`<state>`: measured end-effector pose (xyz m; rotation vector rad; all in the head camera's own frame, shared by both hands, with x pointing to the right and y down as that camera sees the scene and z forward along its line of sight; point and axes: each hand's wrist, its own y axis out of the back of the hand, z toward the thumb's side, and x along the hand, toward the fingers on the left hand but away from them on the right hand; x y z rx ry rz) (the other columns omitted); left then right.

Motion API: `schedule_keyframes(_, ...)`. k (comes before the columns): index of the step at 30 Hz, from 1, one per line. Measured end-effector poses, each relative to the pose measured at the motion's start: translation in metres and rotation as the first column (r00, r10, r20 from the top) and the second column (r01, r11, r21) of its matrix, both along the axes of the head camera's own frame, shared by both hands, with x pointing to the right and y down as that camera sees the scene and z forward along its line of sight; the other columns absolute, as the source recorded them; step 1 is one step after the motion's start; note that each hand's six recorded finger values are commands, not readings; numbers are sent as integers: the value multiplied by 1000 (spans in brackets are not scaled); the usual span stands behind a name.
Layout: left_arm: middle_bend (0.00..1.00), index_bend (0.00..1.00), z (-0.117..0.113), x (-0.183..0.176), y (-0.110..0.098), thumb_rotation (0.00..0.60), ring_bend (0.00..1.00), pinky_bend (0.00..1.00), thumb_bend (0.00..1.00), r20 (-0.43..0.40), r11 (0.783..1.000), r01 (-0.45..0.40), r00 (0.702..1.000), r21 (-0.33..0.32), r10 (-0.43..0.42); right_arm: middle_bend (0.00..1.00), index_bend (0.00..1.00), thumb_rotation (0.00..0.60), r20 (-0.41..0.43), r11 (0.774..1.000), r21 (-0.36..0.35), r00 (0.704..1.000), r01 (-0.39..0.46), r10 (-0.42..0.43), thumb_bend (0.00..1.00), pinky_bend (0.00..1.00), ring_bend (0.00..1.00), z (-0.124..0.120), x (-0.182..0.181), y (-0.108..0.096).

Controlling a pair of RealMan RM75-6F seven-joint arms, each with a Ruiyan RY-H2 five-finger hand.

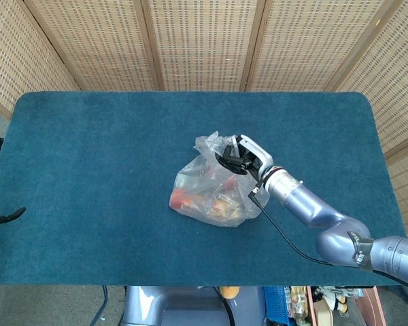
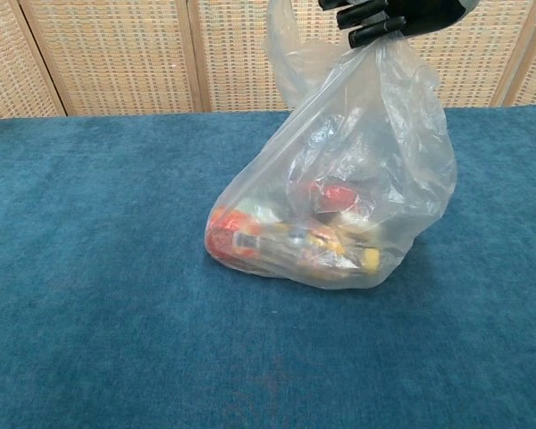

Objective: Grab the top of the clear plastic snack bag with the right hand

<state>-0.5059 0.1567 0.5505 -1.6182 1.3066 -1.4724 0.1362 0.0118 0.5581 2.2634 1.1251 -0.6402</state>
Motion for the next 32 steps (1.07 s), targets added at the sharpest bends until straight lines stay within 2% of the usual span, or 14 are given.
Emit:
schedule_keyframes(7, 0, 0, -2, 0, 1, 600, 0, 0, 126, -6, 1000, -12, 1000, -5, 12, 840, 836, 600, 15, 1000, 2, 1000, -18, 18, 1000, 1000, 924, -22, -12, -6)
schedule_keyframes(23, 0, 0, 0, 3, 2, 600, 0, 0, 129, -42, 999, -33, 999, -26, 32, 840, 835, 600, 102, 989, 114, 991, -99, 87, 1000, 1000, 924, -118, -51, -44)
schedule_keyframes(32, 0, 0, -1, 4, 2, 600, 0, 0, 127, -46, 999, -34, 998, -23, 33, 840, 835, 600, 129, 979, 153, 985, -138, 119, 1000, 1000, 924, -153, -55, -58)
